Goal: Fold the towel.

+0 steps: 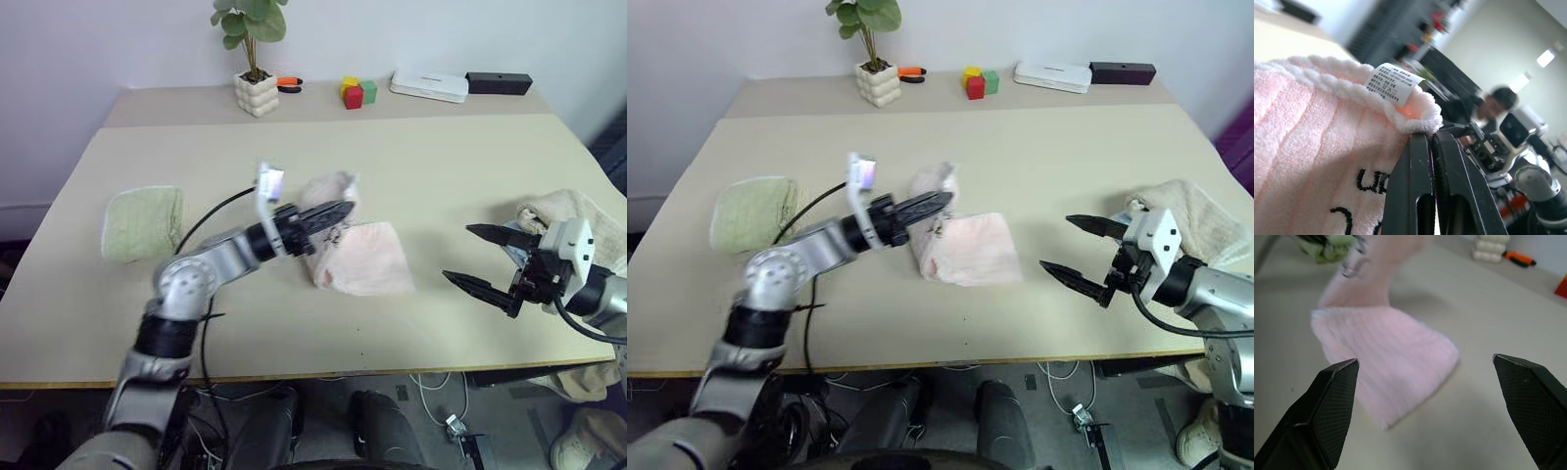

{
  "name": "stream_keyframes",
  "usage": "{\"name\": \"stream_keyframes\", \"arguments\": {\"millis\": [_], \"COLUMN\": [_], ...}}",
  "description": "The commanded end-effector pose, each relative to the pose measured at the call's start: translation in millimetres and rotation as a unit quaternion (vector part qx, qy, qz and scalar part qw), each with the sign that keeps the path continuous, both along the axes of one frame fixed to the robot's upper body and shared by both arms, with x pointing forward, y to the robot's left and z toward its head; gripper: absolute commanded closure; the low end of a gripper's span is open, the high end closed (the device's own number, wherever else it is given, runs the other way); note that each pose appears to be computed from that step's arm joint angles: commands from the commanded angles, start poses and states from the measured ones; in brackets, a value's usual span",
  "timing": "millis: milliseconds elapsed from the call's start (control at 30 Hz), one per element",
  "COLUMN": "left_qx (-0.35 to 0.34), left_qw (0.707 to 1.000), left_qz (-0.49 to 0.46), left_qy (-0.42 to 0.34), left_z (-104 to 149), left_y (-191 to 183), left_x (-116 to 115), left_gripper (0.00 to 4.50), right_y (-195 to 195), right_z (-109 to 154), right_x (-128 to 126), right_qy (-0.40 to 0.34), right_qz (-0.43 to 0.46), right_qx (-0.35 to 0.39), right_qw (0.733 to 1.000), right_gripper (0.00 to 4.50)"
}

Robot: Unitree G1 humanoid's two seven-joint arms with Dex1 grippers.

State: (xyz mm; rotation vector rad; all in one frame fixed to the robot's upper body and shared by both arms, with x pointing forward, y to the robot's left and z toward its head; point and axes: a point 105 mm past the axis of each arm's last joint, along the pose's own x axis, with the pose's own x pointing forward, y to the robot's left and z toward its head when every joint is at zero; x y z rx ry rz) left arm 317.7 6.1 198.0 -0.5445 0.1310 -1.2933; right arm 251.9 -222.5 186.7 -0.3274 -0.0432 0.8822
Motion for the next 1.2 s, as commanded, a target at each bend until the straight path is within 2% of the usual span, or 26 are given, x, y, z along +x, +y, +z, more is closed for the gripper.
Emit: {"name": "stream_keyframes", "arguments": {"millis": [33,133,300,533,567,600,800,833,933,1033,1067,1167,1200], "left_qx": [0.029,0.029,0.109,0.124,0.125,0.125,0.105,0.104,0.037,-0.044,-0.063,-0.075,-0.077], "left_qw": [0.999,0.997,0.99,0.985,0.983,0.982,0.982,0.982,0.982,0.972,0.973,0.98,0.986], "left_qz": [-0.026,-0.066,-0.09,-0.12,-0.131,-0.14,-0.153,-0.157,-0.187,-0.23,-0.22,-0.184,-0.147], "left_qy": [-0.026,-0.003,-0.009,-0.011,-0.005,0.0,-0.017,-0.021,-0.014,-0.015,-0.031,-0.016,-0.02], "left_z": [-12.1,-20.1,-61.2,-73.1,-74.9,-75.8,-67.7,-66.2,-41.6,-5.7,3.3,12.7,14.6], "left_y": [-13.9,-29.2,-44.7,-63.0,-64.5,-65.3,-59.5,-58.2,-46.4,-19.6,-14.1,-4.5,-0.2], "left_x": [-2.1,-9.7,-16.8,-19.4,-21.8,-23.7,-30.0,-31.4,-38.0,-46.2,-45.3,-35.5,-25.7], "left_gripper": [4.42,4.42,4.42,4.42,3.88,3.6,0.59,0.19,0.08,0.08,0.08,0.08,0.08], "right_y": [3.1,2.0,2.5,4.6,4.9,5.1,4.5,4.3,4.3,4.6,4.3,1.6,-1.1], "right_z": [18.8,17.2,16.8,18.2,18.6,19.0,18.9,18.8,23.9,26.6,28.3,36.7,43.1], "right_x": [-8.9,-12.4,-14.8,-10.0,-9.1,-8.7,-3.2,-2.3,5.1,15.7,18.9,28.8,36.6], "right_qy": [-0.034,-0.036,-0.042,-0.047,-0.048,-0.048,-0.048,-0.048,-0.061,-0.071,-0.076,-0.101,-0.113], "right_qz": [-0.004,-0.018,-0.034,-0.04,-0.04,-0.04,-0.039,-0.039,-0.041,-0.048,-0.052,-0.074,-0.098], "right_qx": [0.018,0.015,0.018,0.018,0.018,0.018,0.017,0.017,0.028,0.033,0.04,0.06,0.085], "right_qw": [0.999,0.999,0.998,0.998,0.998,0.998,0.998,0.998,0.997,0.996,0.995,0.99,0.985], "right_gripper": [0.0,0.0,0.0,0.0,0.0,0.0,0.0,0.0,0.0,0.0,0.0,0.0,0.0]}}
